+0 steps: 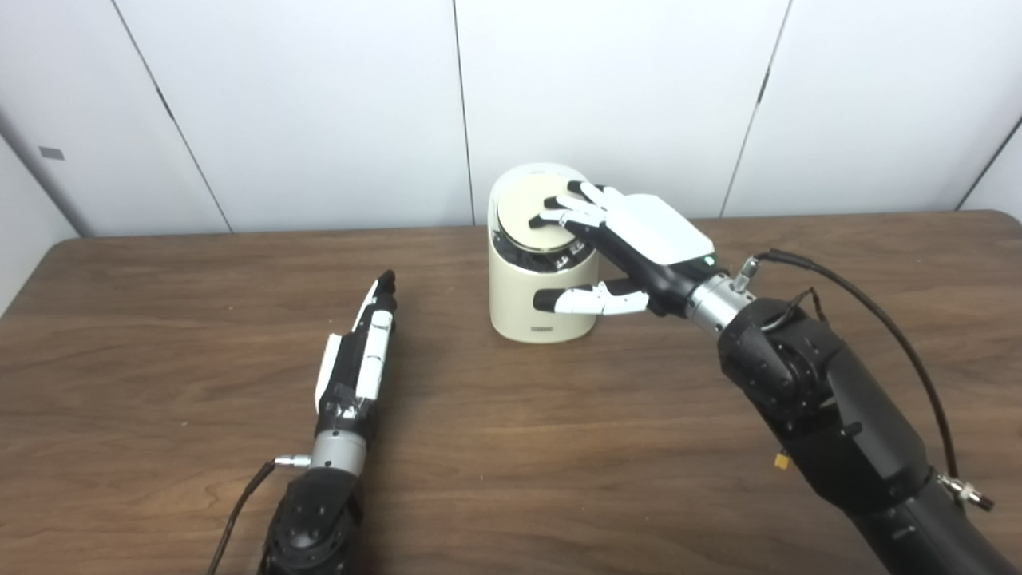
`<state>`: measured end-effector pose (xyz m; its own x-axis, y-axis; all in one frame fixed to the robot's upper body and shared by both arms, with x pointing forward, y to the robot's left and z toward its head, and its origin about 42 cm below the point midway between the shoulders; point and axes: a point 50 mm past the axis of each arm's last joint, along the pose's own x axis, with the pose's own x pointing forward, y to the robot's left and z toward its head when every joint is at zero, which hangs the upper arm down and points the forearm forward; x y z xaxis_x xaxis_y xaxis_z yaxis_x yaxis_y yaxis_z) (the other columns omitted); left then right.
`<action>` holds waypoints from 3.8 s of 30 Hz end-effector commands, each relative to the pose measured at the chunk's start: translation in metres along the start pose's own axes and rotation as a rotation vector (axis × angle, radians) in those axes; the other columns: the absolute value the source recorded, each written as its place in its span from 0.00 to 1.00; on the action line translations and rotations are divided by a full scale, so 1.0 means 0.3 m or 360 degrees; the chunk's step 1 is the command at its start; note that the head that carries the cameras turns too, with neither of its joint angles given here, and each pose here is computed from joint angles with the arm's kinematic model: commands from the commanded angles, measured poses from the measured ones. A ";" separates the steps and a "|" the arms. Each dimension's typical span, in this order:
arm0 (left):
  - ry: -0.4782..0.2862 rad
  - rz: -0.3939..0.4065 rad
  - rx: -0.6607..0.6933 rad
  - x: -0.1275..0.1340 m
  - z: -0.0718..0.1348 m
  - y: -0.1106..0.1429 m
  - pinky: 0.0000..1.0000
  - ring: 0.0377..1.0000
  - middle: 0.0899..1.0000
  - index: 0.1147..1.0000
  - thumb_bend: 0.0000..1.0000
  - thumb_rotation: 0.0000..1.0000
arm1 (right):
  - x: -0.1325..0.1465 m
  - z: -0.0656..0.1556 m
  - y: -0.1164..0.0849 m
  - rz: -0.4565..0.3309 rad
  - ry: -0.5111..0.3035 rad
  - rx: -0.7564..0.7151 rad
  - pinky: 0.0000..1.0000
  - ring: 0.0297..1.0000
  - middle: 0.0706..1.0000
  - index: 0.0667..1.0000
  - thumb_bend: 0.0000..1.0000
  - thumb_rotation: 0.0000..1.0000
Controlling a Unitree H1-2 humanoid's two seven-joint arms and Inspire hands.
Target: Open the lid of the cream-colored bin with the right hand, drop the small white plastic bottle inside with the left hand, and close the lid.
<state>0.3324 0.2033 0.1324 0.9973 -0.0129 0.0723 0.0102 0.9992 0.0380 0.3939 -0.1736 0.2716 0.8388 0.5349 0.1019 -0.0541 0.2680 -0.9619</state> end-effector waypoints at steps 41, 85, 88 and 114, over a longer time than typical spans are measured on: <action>-0.0072 0.0001 0.0066 0.043 0.061 -0.033 1.00 1.00 1.00 1.00 0.60 0.81 | -0.031 0.062 -0.029 0.0099 -0.0058 -0.0002 1.00 1.00 0.83 0.99 0.62 0.92; -0.0097 0.0016 0.0051 0.054 0.064 -0.045 1.00 1.00 1.00 1.00 0.59 0.84 | -0.010 0.025 0.008 0.0226 0.0025 -0.0051 1.00 1.00 0.89 0.97 0.69 1.00; -0.0099 0.0016 0.0057 0.054 0.064 -0.045 1.00 1.00 1.00 1.00 0.60 0.85 | -0.013 0.035 -0.011 0.0150 -0.0004 0.0005 1.00 1.00 0.87 0.98 0.67 0.97; -0.0120 -0.0008 0.0018 0.052 0.058 -0.022 1.00 1.00 1.00 1.00 0.58 0.85 | -0.075 0.046 -0.160 -0.0381 -0.0022 0.0205 1.00 1.00 0.94 0.96 0.54 0.98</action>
<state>0.3383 0.1968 0.1314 0.9976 -0.0102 0.0691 0.0061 0.9983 0.0585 0.3749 -0.1863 0.3057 0.8434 0.4702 0.2600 0.0218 0.4536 -0.8910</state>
